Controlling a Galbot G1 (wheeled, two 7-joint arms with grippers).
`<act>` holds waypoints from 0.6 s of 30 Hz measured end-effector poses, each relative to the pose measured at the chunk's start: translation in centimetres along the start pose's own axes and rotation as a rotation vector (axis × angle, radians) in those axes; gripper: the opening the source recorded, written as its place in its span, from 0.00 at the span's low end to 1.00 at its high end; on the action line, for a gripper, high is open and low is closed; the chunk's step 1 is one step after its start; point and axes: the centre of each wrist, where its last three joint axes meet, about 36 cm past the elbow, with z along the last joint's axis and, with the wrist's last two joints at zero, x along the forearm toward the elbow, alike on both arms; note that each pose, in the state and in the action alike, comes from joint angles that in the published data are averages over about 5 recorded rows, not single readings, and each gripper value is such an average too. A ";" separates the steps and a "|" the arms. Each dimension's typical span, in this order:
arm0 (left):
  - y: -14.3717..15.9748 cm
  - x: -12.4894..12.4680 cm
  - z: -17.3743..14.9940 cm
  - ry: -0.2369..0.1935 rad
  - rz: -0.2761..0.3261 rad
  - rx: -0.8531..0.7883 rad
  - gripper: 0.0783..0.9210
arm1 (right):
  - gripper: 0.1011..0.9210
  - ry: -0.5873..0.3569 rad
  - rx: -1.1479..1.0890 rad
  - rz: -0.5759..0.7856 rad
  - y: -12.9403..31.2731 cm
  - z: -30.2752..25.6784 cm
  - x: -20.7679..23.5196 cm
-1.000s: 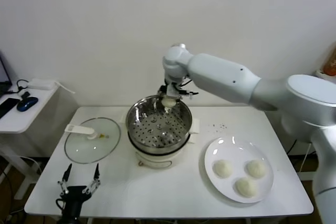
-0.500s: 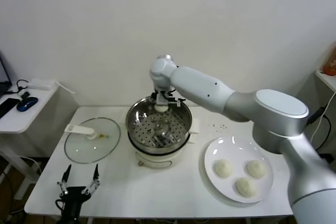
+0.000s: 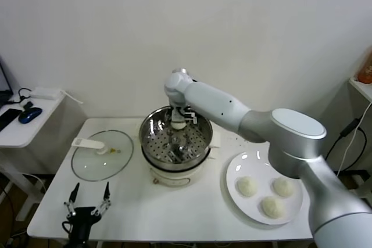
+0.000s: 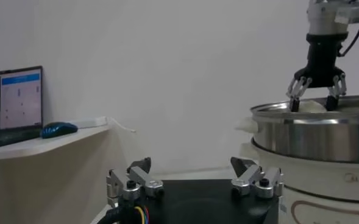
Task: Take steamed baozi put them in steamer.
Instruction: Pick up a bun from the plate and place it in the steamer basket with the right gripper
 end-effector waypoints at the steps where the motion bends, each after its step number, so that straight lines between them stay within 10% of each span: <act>1: 0.0 0.0 0.0 0.000 0.000 0.001 0.88 | 0.82 -0.001 0.000 0.000 0.0 -0.1 -0.1; 18: 0.1 0.3 0.0 0.003 -0.003 -0.002 0.88 | 0.88 -0.023 -0.021 -0.006 0.4 1.3 1.9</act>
